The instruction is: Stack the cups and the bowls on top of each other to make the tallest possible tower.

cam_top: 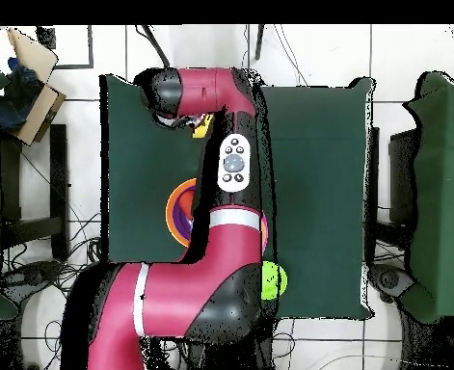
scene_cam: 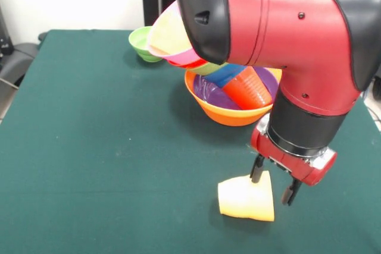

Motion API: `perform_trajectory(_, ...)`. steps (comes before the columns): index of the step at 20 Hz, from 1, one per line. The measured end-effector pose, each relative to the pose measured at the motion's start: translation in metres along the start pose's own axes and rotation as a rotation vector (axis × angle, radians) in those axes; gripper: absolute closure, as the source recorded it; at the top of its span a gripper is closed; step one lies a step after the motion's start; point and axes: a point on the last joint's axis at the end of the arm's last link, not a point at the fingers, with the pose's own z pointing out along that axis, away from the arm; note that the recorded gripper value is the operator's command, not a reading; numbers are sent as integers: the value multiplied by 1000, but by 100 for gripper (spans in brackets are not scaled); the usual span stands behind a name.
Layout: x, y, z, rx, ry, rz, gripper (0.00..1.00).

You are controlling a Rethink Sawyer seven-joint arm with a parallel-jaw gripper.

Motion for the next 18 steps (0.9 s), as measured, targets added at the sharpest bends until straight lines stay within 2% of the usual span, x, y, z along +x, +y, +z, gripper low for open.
perform_trajectory(3, 6, 0, 1, 29, -27, -26, 0)
perform_trajectory(4, 10, 1, 2, 50, -47, -46, 0)
perform_trajectory(5, 19, 1, 4, 98, -84, -85, 0)
perform_trajectory(6, 23, 2, 5, 114, -94, -97, 0)
perform_trajectory(8, 36, 2, 9, 178, -125, -142, 0)
perform_trajectory(10, 42, 2, 10, 202, -132, -158, 0)
perform_trajectory(12, 56, 1, 16, 254, -150, -193, 0)
perform_trajectory(14, 63, 1, 19, 281, -168, -216, 0)
perform_trajectory(18, 68, -2, 25, 309, -181, -231, 0)
